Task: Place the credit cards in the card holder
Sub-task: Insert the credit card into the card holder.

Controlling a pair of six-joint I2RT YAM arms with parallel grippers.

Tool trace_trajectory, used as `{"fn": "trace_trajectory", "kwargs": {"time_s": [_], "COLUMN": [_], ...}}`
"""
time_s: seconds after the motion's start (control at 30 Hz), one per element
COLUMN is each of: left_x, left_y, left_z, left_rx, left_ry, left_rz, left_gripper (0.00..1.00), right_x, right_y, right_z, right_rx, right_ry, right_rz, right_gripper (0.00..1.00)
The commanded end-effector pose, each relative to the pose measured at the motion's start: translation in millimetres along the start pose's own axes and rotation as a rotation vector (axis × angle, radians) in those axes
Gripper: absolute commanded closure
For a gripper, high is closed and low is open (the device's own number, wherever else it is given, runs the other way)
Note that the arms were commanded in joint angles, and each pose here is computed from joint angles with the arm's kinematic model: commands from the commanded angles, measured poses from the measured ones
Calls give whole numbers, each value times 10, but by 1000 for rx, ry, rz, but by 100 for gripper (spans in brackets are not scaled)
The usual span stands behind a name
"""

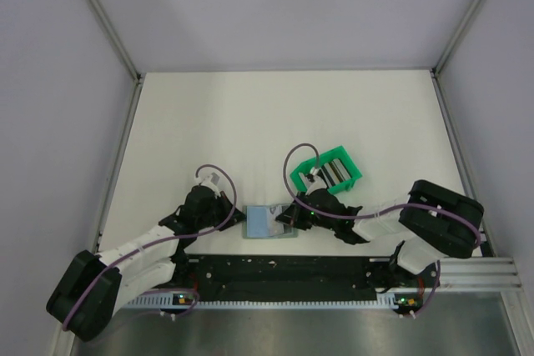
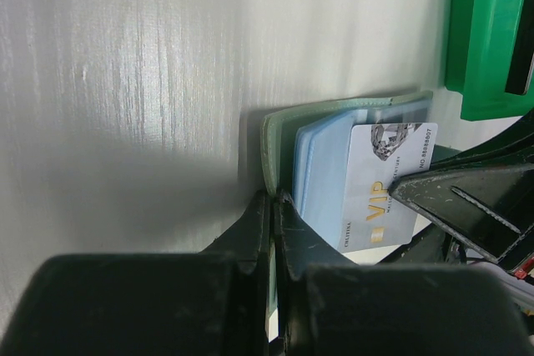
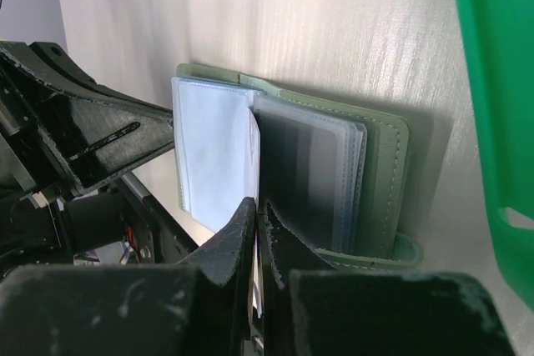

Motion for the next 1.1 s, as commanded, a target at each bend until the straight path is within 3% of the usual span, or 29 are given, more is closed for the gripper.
{"fn": "trace_trajectory", "kwargs": {"time_s": [0.0, 0.6, 1.07], "left_x": [32, 23, 26], "left_y": [88, 70, 62], "left_z": [4, 6, 7], "left_rx": [-22, -15, -9], "left_ry": [-2, -4, -1], "left_rz": [-5, -5, -1], "left_gripper": [100, 100, 100], "right_x": [-51, 31, -93], "right_y": [-68, -20, -73], "right_z": [-24, 50, 64], "right_rx": [51, 17, 98], "right_ry": [-26, 23, -18], "right_rz": [-2, 12, -34], "right_gripper": [100, 100, 100]}}
Point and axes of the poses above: each gripper's point midway between its finger pads, its own z axis out along the fingers, its own y axis along the line the jaws close on, x = y × z, the point moved 4 cm from there along -z, back along the fingers, and after that the axes turned 4 degrees about -z, right-handed, at the moved point
